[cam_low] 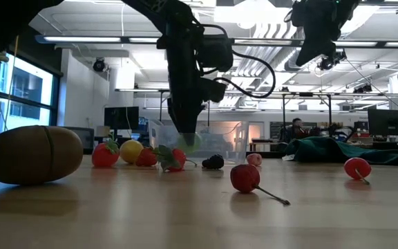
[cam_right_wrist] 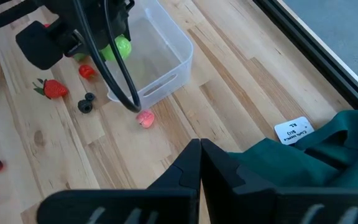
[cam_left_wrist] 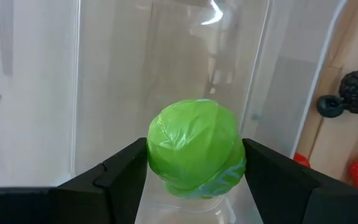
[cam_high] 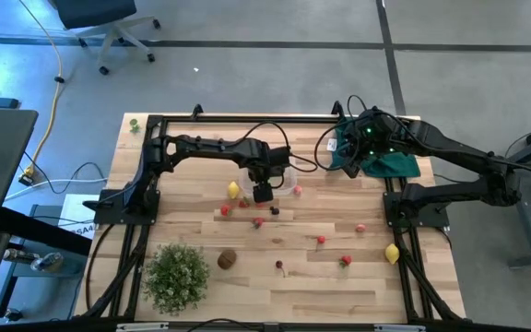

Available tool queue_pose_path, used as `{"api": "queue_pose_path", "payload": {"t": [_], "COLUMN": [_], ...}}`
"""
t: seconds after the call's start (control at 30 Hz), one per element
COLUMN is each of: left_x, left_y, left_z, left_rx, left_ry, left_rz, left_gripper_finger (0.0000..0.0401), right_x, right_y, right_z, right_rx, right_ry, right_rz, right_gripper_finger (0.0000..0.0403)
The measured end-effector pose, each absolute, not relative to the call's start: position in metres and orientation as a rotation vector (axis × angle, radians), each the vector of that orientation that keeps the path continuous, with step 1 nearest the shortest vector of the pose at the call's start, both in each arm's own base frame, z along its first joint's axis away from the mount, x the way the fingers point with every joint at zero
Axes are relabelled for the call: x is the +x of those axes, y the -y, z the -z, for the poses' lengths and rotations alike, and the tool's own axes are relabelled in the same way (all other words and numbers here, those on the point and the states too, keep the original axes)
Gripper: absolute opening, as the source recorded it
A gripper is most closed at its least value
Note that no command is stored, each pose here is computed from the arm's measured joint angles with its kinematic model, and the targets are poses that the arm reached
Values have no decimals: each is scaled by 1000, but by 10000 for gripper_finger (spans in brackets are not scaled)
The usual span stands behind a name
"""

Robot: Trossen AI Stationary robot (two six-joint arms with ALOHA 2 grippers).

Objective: Pick and placing Produce into tupperware
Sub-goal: Put the green cabbage into the transparent bin, then put the yellow lemon into the transparent bin

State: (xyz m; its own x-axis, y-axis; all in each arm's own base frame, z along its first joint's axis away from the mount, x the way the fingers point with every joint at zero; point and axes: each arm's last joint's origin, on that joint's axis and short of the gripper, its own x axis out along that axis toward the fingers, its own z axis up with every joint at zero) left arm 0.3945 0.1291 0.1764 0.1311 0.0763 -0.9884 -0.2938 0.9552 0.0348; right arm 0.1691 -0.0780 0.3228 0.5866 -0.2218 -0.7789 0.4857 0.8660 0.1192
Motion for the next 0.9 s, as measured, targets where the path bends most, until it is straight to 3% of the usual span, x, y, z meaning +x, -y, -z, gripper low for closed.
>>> {"api": "queue_pose_path", "payload": {"t": [0.13, 0.5, 0.67, 0.9], "left_x": [395, 394, 394, 401], "left_y": [-129, -129, -129, -132], "left_z": [-176, -177, -180, -212], "left_rx": [-198, -152, -141, -121], "left_ry": [-1408, -1422, -1432, -1405], "left_rz": [-254, -247, -235, -253], "left_gripper_finger": [248, 329, 328, 294], "right_x": [169, 169, 169, 169], "right_y": [78, 78, 78, 78], "right_z": [-323, -323, -323, -323], "right_rx": [338, 338, 338, 338], "right_ry": [-850, -850, -850, -850], "right_rz": [422, 422, 421, 422], "right_gripper_finger": [0, 0, 0, 0]}}
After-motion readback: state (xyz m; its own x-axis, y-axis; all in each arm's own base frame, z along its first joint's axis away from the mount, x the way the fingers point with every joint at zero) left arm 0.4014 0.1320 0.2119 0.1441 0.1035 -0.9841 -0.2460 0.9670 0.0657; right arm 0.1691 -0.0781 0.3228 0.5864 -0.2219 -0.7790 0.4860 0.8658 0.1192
